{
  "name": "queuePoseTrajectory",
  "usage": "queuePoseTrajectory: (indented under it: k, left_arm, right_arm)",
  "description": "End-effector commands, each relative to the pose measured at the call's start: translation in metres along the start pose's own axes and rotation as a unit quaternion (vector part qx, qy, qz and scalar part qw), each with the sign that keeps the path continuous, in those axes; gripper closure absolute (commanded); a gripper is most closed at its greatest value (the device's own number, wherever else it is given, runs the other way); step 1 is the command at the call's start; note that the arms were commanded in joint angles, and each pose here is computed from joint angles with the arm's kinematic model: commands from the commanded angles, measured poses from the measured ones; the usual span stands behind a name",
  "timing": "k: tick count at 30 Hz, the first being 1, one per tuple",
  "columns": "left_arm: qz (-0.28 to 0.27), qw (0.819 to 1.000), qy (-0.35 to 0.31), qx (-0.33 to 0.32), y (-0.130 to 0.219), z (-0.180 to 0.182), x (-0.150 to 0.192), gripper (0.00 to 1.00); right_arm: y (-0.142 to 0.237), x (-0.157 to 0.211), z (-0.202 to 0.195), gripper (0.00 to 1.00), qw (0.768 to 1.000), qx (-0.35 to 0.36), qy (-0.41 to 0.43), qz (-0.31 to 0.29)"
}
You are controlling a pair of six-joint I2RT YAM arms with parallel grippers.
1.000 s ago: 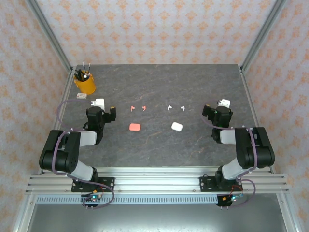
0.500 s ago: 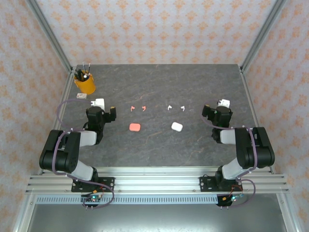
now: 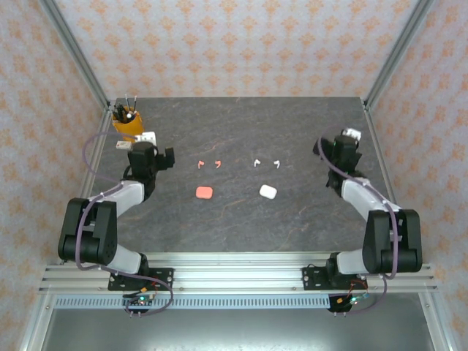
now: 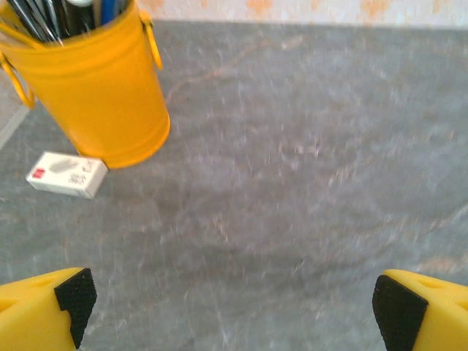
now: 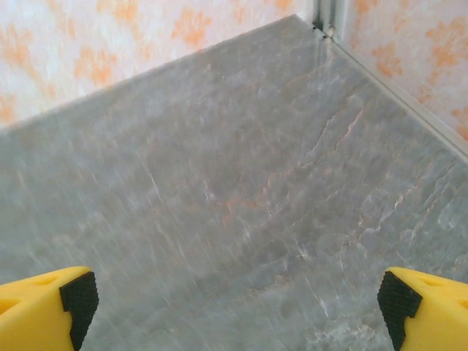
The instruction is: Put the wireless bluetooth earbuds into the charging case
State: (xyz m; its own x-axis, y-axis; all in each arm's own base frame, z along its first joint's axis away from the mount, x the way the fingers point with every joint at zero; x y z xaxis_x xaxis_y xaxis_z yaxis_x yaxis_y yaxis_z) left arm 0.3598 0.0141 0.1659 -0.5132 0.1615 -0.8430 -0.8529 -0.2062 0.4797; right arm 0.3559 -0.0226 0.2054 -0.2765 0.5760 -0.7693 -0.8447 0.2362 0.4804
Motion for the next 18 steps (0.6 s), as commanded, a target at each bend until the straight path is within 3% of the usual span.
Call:
queuePoseTrajectory:
  k: [1, 5, 11, 18]
  left_arm:
    - [0.062, 0.997, 0.048, -0.022, 0.016, 0.011, -0.004, 0.00]
    - [0.111, 0.985, 0.133, -0.002, 0.028, 0.009, -0.015, 0.00]
    - [0.168, 0.964, 0.198, 0.056, 0.046, -0.027, -0.020, 0.00]
    - [0.198, 0.941, 0.255, 0.101, 0.066, -0.075, -0.027, 0.00]
  right_arm:
    - [0.017, 0.001, -0.008, 0.01, 0.989, 0.091, -0.049, 0.102]
    - [0.029, 0.008, 0.022, 0.05, 0.973, 0.034, -0.055, 0.223]
    - [0.056, 0.048, 0.059, 0.12, 0.934, 0.072, -0.068, 0.343]
    - [0.066, 0.118, 0.087, 0.09, 0.908, 0.158, -0.044, 0.386]
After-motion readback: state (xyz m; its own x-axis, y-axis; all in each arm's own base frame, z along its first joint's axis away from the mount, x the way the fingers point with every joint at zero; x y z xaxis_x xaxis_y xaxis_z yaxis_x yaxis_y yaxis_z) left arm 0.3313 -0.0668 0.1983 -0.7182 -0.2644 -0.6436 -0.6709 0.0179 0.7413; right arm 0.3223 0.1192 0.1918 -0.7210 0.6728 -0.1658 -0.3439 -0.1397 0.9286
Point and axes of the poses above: each hand's point on the last joint's axis, 136 mm out from that joint toward the fingers, its own y axis back along the fingers, its own z axis along the line the jaws close on, x = y × z, the point moved 7 cm from there along y, back along the fingers, and after that the axes turned 15 degrees about -y, right-handed, at the moved point
